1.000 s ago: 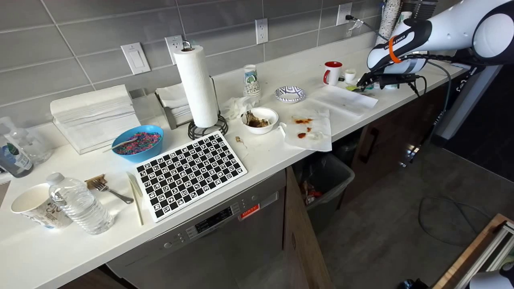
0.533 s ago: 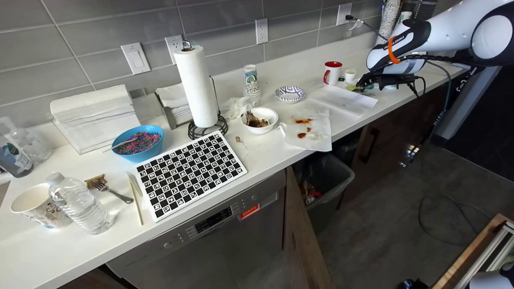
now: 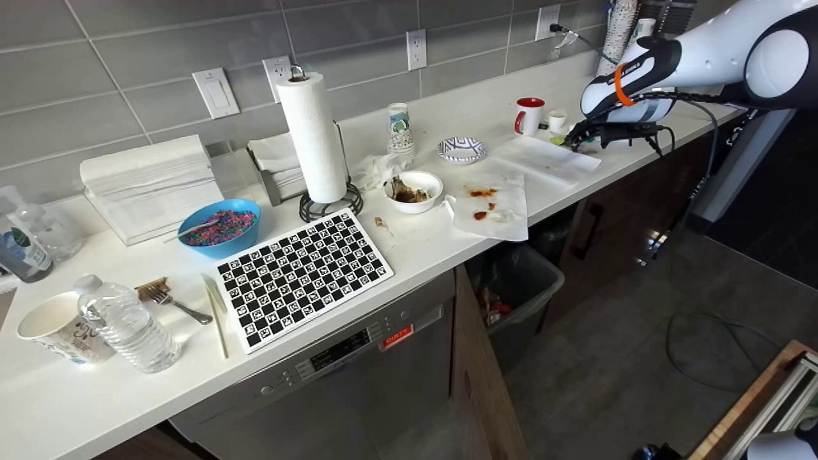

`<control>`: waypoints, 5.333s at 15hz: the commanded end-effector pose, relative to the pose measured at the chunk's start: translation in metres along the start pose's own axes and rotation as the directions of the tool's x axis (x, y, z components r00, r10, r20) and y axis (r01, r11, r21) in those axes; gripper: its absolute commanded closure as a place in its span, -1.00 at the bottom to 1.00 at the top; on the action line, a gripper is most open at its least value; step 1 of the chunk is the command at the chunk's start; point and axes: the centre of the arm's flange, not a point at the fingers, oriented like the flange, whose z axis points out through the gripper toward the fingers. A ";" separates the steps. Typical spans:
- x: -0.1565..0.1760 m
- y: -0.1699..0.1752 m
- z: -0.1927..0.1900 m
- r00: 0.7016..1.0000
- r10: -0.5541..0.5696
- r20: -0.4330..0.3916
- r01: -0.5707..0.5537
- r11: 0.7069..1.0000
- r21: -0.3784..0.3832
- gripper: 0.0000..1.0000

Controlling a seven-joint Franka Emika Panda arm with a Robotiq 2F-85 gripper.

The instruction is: Pick up the small pink paper on the right and throw it in the bin below

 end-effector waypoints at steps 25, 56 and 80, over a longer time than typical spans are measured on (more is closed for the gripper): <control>0.004 0.010 -0.012 0.999 0.031 0.019 -0.031 0.999 0.023 0.99; -0.148 -0.010 -0.189 0.955 -0.294 -0.032 0.290 0.908 0.304 0.99; -0.193 -0.171 -0.153 0.790 -0.605 -0.106 0.600 0.726 0.336 0.99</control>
